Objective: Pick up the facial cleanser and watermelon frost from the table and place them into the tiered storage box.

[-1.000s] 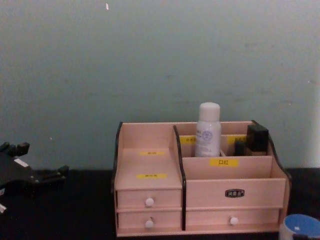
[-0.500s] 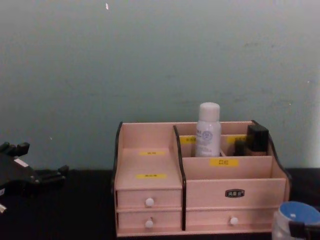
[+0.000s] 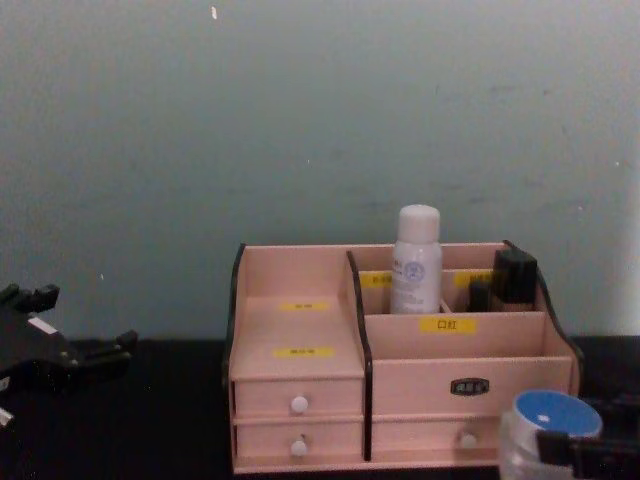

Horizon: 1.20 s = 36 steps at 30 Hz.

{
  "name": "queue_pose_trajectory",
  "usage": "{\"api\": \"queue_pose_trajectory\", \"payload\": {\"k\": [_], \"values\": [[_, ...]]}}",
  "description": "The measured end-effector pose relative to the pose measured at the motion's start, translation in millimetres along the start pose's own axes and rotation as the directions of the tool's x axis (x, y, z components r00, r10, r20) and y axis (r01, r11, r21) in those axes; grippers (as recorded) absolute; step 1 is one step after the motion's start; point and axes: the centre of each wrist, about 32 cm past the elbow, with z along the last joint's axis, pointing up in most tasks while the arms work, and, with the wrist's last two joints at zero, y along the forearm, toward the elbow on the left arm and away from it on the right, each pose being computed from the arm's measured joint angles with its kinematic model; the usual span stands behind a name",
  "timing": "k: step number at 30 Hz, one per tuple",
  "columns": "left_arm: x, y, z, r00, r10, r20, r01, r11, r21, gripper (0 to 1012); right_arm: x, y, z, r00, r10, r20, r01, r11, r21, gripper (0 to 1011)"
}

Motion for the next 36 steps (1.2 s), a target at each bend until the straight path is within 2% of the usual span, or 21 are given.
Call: {"api": "queue_pose_trajectory", "payload": {"k": [11,26,36], "values": [[0.0,0.0,0.0,1.0,0.0,0.0,0.0,1.0,0.0,1001,-4.0,20.3,16.4,0.996,0.077,0.038,-0.078,0.996,0.042,712],[0.0,0.0,0.0,1.0,0.0,0.0,0.0,1.0,0.0,1001,-10.8,51.3,40.0,0.989,0.117,0.092,-0.123,0.99,0.064,711],[0.0,0.0,0.0,1.0,0.0,0.0,0.0,1.0,0.0,1001,-12.3,70.8,53.2,0.985,0.141,0.102,-0.149,0.986,0.079,711]]}}
